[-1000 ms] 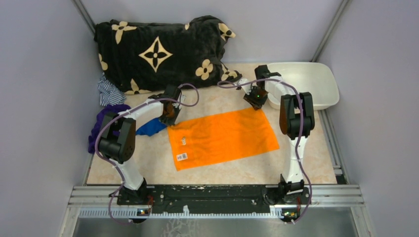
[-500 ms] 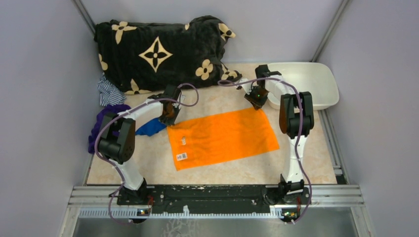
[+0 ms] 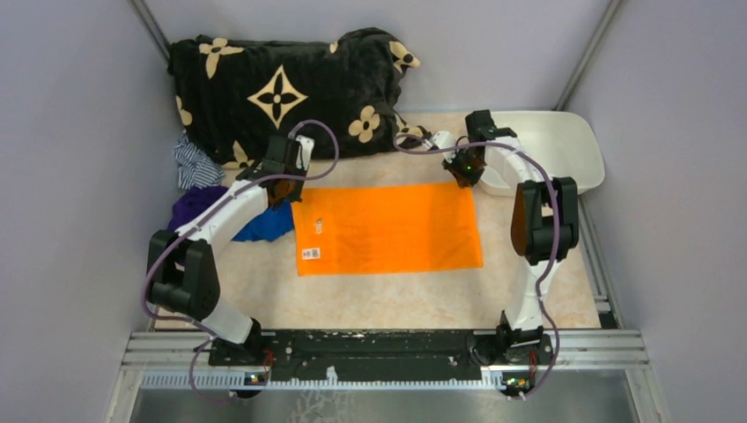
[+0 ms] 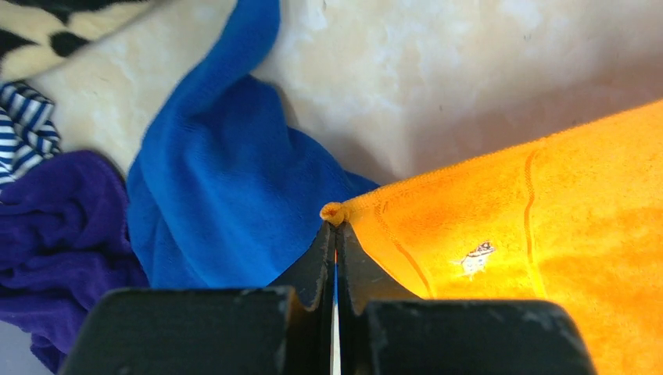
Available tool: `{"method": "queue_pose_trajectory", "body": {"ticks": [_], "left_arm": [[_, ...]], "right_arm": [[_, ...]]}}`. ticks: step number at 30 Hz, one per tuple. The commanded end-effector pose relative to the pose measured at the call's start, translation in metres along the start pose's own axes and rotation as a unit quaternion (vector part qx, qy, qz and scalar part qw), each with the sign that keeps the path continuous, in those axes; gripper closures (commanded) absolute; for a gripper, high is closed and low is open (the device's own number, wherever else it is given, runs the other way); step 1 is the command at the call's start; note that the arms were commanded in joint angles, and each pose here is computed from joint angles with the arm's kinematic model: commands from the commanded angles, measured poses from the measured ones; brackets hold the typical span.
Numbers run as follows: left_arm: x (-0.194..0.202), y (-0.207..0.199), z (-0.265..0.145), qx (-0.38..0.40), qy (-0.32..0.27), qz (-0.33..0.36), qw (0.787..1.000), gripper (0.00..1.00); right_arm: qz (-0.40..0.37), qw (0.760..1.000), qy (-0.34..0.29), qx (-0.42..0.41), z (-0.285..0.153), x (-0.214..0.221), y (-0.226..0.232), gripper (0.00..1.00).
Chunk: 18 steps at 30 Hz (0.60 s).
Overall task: Roll the towels
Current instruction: Flatten out the towel at the center of the board, then fold the towel at the center of the board.
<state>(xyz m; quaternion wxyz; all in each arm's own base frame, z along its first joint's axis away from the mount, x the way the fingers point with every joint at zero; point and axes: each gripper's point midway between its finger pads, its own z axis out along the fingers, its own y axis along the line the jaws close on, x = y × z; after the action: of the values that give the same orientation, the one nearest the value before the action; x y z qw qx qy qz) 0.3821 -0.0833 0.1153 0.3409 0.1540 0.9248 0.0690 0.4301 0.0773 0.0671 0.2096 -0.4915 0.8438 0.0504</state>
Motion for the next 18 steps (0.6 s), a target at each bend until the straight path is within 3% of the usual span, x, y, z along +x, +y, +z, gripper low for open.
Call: {"method": "queue_pose_trajectory", "body": {"ticks": [1, 8, 18], "left_arm": [[-0.023, 0.013, -0.003, -0.007, -0.052, -0.007, 0.999, 1.00], [-0.028, 0.014, -0.011, 0.005, -0.078, -0.016, 0.997, 1.00], [-0.002, -0.002, -0.015, 0.040, -0.063, -0.038, 0.996, 1.00]], "right_arm": [[-0.010, 0.995, -0.057, 0.083, -0.038, -0.024, -0.029, 1.00], [0.002, 0.986, -0.063, 0.152, -0.056, -0.013, -0.033, 1.00], [0.041, 0.981, -0.052, 0.183, -0.067, 0.001, 0.007, 1.00]]}}
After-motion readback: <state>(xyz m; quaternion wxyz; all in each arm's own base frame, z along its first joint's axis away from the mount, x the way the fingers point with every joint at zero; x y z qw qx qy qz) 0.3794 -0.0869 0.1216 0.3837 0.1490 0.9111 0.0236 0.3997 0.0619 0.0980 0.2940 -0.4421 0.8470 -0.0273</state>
